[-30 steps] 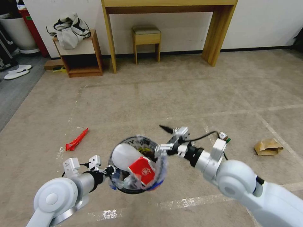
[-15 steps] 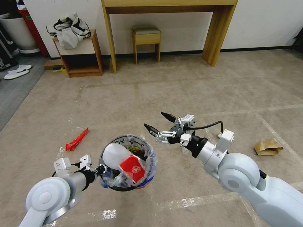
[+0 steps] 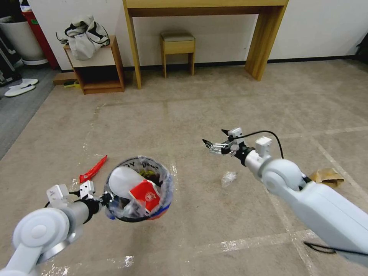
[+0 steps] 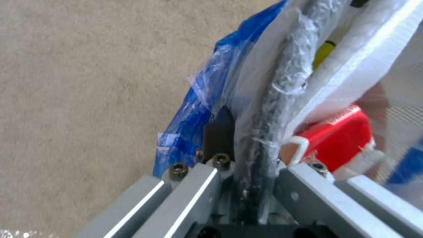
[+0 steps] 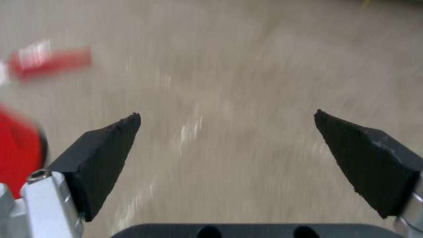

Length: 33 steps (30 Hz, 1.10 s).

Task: Pick up the trash bin and place the garbage on the floor into it.

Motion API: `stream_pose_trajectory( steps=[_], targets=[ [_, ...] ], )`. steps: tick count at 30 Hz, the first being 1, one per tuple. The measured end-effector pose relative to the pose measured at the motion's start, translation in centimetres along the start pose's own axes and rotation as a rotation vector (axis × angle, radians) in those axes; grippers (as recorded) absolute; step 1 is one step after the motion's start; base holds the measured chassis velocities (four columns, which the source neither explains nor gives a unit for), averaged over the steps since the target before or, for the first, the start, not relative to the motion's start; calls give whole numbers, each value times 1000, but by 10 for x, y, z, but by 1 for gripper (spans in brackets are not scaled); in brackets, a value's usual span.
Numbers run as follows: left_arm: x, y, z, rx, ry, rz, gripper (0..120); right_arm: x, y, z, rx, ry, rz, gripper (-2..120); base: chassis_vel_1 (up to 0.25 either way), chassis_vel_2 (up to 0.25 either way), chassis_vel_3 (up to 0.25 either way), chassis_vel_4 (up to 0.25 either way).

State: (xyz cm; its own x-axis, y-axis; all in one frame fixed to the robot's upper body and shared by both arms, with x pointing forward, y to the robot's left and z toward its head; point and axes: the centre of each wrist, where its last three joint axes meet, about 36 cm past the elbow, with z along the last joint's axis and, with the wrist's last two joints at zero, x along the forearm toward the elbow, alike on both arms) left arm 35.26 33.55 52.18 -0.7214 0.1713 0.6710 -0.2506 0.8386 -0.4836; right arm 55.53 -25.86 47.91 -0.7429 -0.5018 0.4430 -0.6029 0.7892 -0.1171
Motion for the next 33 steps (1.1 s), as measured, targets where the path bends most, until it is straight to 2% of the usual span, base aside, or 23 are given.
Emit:
stream_pose_trajectory(
  steps=[1,2,4,6,8,9,11,12,15,17,18,23,33],
  targets=[
    [0,1,-2,1,-5,3,0,-16,-7,-7,25,59,-2,100,0,0,0,0],
    [0,1,-2,1,-5,3,0,-16,-7,-7,25,59,-2,100,0,0,0,0],
    [2,3,-5,5,-13,6,0,-57,-17,-20,67,214,12,100,0,0,0,0],
    [2,4,-6,8,-16,6,0,-68,-22,-18,62,268,30,100,0,0,0,0],
    [2,4,-8,12,-23,10,0,-81,-35,-12,17,398,71,100,0,0,0,0],
    [2,4,-8,12,-23,10,0,-81,-35,-12,17,398,71,100,0,0,0,0],
    [4,5,-10,19,-27,17,0,-86,-56,7,2,519,124,100,0,0,0,0],
    [4,5,-10,19,-27,17,0,-86,-56,7,2,519,124,100,0,0,0,0],
    [8,5,-13,18,-38,23,0,-82,-90,41,18,618,226,100,0,0,0,0],
    [9,4,-13,18,-38,24,0,-79,-97,51,12,637,246,100,0,0,0,0],
    [8,4,-12,18,-34,28,0,-73,-106,65,-23,654,266,100,0,0,0,0],
    [5,4,-5,22,-20,25,0,-72,-97,84,-93,663,266,100,0,0,0,0],
    [2,7,6,26,-4,15,0,-94,-72,102,-166,665,277,100,0,0,0,0]
  ],
)
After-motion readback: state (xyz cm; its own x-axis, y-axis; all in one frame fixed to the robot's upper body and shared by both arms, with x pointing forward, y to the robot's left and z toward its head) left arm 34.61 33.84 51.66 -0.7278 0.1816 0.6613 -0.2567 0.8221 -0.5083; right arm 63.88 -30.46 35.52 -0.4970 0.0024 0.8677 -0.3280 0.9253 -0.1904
